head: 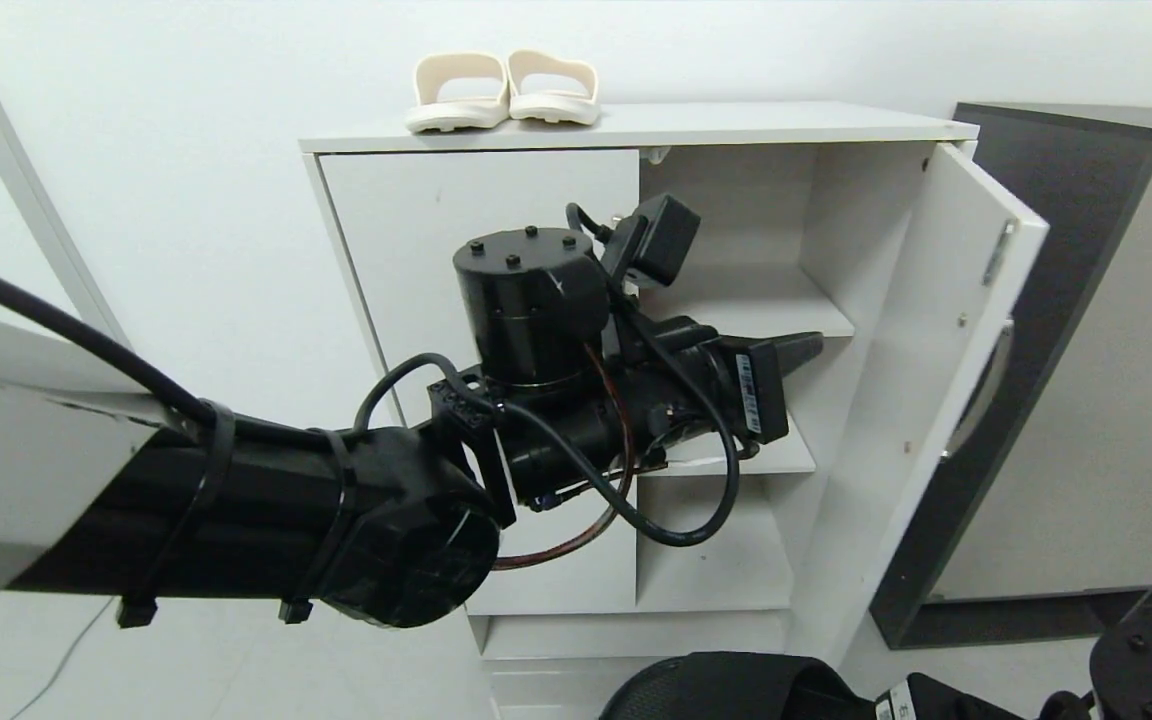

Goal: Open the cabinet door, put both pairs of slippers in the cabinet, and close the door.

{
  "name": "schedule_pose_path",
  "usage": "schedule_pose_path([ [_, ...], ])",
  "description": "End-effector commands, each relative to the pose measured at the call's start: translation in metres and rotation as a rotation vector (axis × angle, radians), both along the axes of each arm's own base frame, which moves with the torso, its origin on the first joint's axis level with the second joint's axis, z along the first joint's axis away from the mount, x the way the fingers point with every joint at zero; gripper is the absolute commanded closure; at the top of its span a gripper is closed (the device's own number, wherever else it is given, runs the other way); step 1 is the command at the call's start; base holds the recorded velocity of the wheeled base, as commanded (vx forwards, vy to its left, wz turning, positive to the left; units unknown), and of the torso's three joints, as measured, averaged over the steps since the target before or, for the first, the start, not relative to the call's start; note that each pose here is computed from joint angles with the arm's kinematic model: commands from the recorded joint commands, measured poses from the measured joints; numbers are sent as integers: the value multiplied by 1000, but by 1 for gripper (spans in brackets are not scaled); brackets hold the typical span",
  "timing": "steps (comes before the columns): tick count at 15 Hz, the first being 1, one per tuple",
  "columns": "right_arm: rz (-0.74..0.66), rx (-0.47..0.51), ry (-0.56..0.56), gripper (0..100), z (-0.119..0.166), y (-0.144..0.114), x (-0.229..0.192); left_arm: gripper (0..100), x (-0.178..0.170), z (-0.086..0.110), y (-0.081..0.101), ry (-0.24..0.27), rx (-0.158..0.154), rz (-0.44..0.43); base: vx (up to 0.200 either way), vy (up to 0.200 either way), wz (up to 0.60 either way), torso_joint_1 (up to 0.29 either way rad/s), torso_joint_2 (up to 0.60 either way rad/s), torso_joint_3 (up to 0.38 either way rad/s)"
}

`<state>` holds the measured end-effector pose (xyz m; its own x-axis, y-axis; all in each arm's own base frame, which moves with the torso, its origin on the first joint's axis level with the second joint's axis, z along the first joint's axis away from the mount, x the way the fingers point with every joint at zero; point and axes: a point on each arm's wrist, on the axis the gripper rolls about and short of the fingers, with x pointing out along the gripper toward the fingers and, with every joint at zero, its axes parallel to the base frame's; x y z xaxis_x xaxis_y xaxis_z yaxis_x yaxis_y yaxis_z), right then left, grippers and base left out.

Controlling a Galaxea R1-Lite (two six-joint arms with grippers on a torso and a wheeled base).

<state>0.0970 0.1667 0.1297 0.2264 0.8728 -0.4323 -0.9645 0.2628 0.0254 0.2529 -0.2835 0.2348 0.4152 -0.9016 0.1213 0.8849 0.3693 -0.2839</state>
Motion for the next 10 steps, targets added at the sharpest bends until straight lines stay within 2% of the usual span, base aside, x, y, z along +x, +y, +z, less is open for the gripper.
schedule_pose_path([
  [1, 0, 1, 1, 100, 0, 0, 0, 100, 3, 1, 4, 2, -2, 20, 0, 0, 0, 0, 0, 0],
  [3, -4, 6, 4, 100, 1, 1, 1, 100, 11, 1, 12, 1, -6, 73, 0, 0, 0, 0, 0, 0],
  [5, -63, -3, 6, 100, 0, 4, 15, 100, 8, 8, 35, 9, 1, 158, 0, 0, 0, 0, 0, 0],
  [6, -165, -8, -8, 100, 2, 2, 33, 100, -1, 20, 57, 12, 16, 191, 0, 0, 0, 0, 0, 0],
  [8, -379, -29, 0, 100, 0, 4, 58, 100, -28, 53, 111, -9, 28, 280, 0, 0, 0, 0, 0, 0],
  [9, -491, -11, 13, 100, 1, 11, 67, 100, -52, 66, 141, -6, 61, 339, 0, 0, 0, 0, 0, 0],
  [10, -585, -10, 9, 100, -2, 19, 76, 100, -80, 75, 168, 1, 114, 423, 0, 0, 0, 0, 0, 0],
])
